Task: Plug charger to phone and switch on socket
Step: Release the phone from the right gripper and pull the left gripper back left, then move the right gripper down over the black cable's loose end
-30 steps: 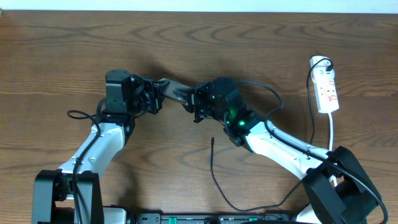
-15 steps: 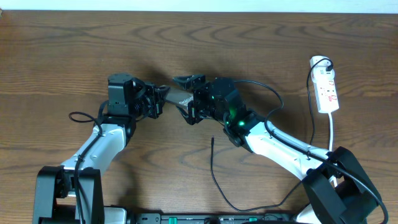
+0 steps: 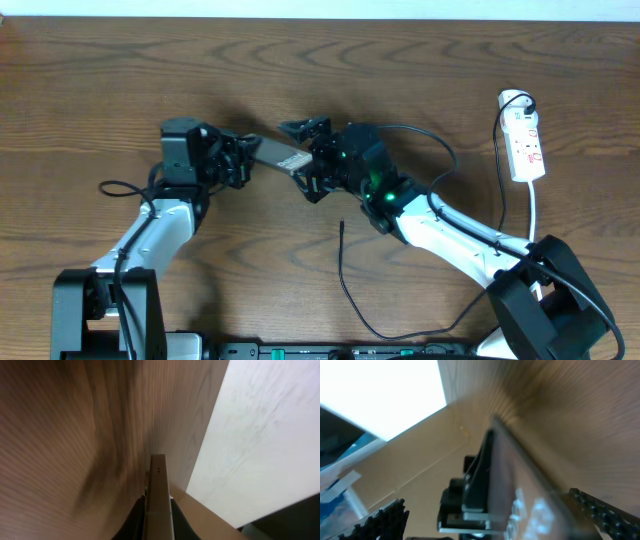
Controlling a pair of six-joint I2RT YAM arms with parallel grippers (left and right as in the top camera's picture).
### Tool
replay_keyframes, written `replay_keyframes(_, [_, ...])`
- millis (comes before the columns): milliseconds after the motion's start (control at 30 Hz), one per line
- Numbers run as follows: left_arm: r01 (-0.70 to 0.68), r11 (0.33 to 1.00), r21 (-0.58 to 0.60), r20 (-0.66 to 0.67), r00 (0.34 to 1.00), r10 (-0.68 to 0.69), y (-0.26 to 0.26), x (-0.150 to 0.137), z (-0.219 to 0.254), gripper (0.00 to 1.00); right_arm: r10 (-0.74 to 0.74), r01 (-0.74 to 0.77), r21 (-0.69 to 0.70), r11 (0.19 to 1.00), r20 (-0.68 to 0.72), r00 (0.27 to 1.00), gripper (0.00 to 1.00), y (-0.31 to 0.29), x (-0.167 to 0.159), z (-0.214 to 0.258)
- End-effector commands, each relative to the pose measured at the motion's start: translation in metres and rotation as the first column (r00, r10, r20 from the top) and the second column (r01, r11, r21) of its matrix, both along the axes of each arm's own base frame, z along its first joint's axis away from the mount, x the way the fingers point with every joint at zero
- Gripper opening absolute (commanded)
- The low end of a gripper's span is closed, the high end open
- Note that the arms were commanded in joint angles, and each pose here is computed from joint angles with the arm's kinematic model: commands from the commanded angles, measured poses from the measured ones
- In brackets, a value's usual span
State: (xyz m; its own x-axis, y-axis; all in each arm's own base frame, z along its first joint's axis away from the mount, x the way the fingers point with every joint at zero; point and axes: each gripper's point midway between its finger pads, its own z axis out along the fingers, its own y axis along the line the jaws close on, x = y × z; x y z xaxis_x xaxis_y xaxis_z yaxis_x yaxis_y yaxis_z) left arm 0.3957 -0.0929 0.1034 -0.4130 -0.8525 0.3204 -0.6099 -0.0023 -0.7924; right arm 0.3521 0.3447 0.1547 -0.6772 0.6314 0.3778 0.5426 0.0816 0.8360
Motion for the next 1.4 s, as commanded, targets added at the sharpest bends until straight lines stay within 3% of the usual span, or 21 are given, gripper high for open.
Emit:
replay_keyframes(0, [0.025,1.000,0.017,0.055,0.998,-0.026,0.011,0.004,0.009,0.07,0.005,-0.002,-0.056,0.998,0.063,0.998,0.99,-0.012,0.010,0.002])
replay_keyframes(300, [0.157,0.983,0.097,0.228,0.958,-0.175,0.039,0.001,0.026,0.07,0.074,-0.038,-0.233,0.972,0.148,0.986,0.99,-0.039,0.020,-0.018])
replay_keyframes(400, [0.269,0.957,0.112,0.384,0.876,-0.291,0.035,-0.003,0.053,0.08,0.114,-0.049,-0.294,0.955,0.208,0.972,0.99,-0.048,0.026,-0.020])
replay_keyframes(533, [0.392,0.906,0.162,0.572,0.711,-0.410,0.028,-0.014,0.094,0.07,0.177,-0.062,-0.369,0.927,0.286,0.942,0.99,-0.056,0.032,-0.020])
replay_keyframes(667, [0.460,0.859,0.224,0.652,0.584,-0.483,0.027,-0.028,0.112,0.08,0.259,-0.084,-0.440,0.894,0.354,0.899,0.99,-0.059,0.034,-0.019])
replay_keyframes(867, [0.539,0.758,0.367,0.720,0.351,-0.599,0.018,-0.054,0.122,0.08,0.433,-0.138,-0.542,0.829,0.467,0.771,0.99,-0.057,0.033,-0.013])
replay_keyframes(1100, [0.485,0.730,0.482,0.730,0.238,-0.641,0.018,-0.055,0.122,0.08,0.578,-0.200,-0.636,0.746,0.468,0.669,0.99,-0.067,0.033,-0.011])
replay_keyframes(1233, [0.442,0.713,0.544,0.727,0.175,-0.663,0.018,-0.055,0.122,0.08,0.697,-0.258,-0.745,0.615,0.361,0.619,0.99,-0.081,0.029,-0.010])
replay_keyframes(1367, [0.406,0.700,0.588,0.721,0.128,-0.681,0.018,-0.055,0.122,0.07,0.745,-0.291,-0.818,0.496,0.228,0.627,0.99,-0.098,0.026,0.000])
